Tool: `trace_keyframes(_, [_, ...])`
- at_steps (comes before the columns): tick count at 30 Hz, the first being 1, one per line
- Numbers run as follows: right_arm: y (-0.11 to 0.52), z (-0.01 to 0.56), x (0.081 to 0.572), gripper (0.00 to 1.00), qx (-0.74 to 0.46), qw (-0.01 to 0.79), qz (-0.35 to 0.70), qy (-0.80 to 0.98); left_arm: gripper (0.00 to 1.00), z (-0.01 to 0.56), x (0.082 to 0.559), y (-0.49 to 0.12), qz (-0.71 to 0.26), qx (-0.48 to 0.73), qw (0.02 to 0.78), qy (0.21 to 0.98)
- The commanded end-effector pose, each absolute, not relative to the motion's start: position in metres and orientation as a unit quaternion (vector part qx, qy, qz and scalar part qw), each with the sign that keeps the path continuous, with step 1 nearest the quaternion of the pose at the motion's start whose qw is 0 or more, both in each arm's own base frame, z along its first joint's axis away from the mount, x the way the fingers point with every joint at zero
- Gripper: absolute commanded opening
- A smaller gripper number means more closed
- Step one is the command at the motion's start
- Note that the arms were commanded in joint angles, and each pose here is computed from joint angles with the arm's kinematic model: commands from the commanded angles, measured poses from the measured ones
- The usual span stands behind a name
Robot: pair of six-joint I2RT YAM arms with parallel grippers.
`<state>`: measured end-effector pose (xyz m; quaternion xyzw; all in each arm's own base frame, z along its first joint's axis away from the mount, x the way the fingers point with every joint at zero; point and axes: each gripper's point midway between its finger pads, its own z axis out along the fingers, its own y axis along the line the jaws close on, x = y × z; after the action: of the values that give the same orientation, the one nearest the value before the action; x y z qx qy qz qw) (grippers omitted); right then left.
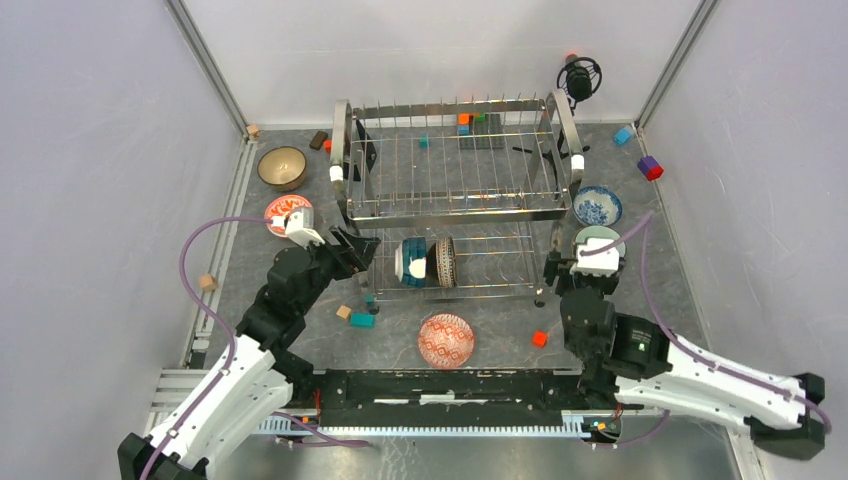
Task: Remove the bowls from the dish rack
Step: Adjust the dish rack at the center of the board.
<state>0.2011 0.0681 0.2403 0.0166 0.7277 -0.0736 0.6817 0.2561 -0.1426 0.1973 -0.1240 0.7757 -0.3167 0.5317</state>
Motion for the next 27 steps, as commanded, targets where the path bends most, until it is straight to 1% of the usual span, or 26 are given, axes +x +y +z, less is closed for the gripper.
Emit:
trace_keyframes(1, [0.076, 0.240, 0.228, 0.79, 0.021, 0.675, -0.053, 0.735, 0.82, 0.200, 0.267, -0.131, -0.301, -0.160, 0.547, 0.765])
trace_keyframes(6, [0.078, 0.206, 0.258, 0.78, 0.022, 0.647, -0.014, 0.762, 0.82, 0.195, 0.270, -0.133, -0.295, -0.158, 0.544, 0.769])
trace_keyframes(10, [0.081, 0.190, 0.270, 0.72, 0.031, 0.643, 0.013, 0.765, 0.80, 0.195, 0.276, -0.134, -0.293, -0.161, 0.543, 0.770])
trace_keyframes(13, [0.084, 0.190, 0.277, 0.69, 0.039, 0.651, 0.025, 0.758, 0.78, 0.195, 0.283, -0.137, -0.294, -0.166, 0.542, 0.769])
trace_keyframes(19, [0.088, 0.176, 0.291, 0.69, 0.047, 0.642, 0.031, 0.765, 0.75, 0.188, 0.302, -0.143, -0.280, -0.177, 0.532, 0.779])
trace_keyframes(27, [0.084, 0.161, 0.310, 0.70, 0.065, 0.629, 0.036, 0.774, 0.71, 0.185, 0.328, -0.141, -0.245, -0.193, 0.538, 0.783])
